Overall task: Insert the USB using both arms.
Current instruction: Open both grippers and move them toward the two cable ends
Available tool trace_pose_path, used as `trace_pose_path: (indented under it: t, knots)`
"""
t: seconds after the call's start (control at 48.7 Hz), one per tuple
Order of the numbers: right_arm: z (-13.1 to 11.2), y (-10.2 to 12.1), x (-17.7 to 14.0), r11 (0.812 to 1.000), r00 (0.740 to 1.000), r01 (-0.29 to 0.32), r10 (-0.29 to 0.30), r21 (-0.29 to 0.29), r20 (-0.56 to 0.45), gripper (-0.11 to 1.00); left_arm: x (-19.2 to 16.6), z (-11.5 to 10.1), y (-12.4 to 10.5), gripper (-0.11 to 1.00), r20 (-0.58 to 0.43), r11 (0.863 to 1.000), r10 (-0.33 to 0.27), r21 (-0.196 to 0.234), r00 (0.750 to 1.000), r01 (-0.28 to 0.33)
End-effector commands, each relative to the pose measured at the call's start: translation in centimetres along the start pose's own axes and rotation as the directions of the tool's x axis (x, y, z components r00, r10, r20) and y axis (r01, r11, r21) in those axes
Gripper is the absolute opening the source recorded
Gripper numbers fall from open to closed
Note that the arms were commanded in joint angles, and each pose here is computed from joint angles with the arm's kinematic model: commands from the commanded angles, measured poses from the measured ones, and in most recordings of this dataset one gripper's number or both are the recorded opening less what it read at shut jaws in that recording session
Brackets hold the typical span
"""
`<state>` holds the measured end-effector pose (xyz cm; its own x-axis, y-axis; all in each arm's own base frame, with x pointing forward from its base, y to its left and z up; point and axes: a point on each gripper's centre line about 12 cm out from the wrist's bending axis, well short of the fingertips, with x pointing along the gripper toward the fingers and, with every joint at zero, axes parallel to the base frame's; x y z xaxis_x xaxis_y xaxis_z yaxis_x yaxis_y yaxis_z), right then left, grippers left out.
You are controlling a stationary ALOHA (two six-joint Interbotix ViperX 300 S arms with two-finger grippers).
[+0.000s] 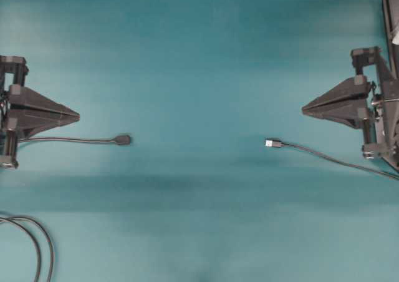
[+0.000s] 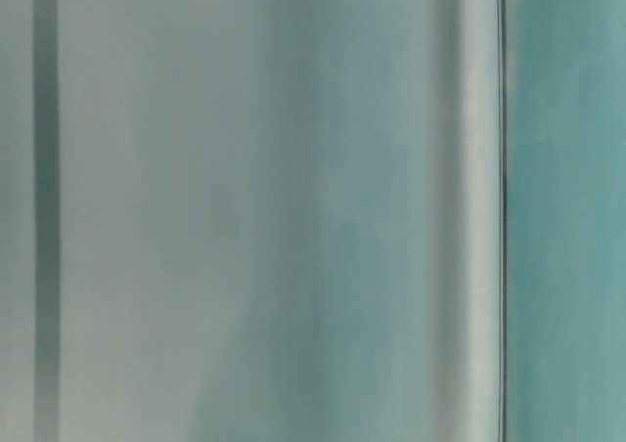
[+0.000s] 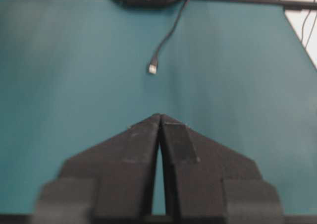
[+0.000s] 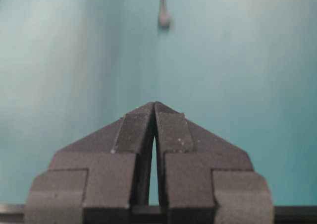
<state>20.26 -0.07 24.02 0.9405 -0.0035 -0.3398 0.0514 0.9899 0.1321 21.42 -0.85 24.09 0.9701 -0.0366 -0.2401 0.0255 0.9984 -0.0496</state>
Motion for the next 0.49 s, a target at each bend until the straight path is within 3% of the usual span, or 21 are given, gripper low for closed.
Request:
trace_pose_path:
  t: [0.0,0.103,0.226,0.349,0.472]
  knots:
    - [-0.3,-0.1,0.5,0.999,0.999,0.009,-0.008,0.034,-0.041,0.00,0.3,0.0,0.0,0.24,-0.017,1.000,0.001,-0.025,1.000,-0.001]
    - [-0.9,-0.2,0.9,0.998,0.998,0.017,-0.013,0.068,-0.066,0.00,0.6,-0.6,0.0,0.44,-0.054,0.999,0.002,-0.047,0.999,-0.005]
    - [-1.7,-0.4,1.3,0.993,0.994,0.032,-0.021,0.111,-0.104,0.00,0.9,-1.3,0.0,0.60,-0.099,0.998,0.004,-0.065,0.995,-0.010]
    - [-2.5,-0.5,1.8,0.989,0.989,0.048,-0.028,0.139,-0.144,0.01,1.3,-2.0,0.1,0.62,-0.144,0.998,0.005,-0.065,0.990,-0.015]
    - [-3.1,-0.6,2.5,0.989,0.983,0.059,-0.033,0.137,-0.183,0.20,1.8,-2.8,0.1,0.63,-0.181,0.998,0.007,-0.064,0.983,-0.019]
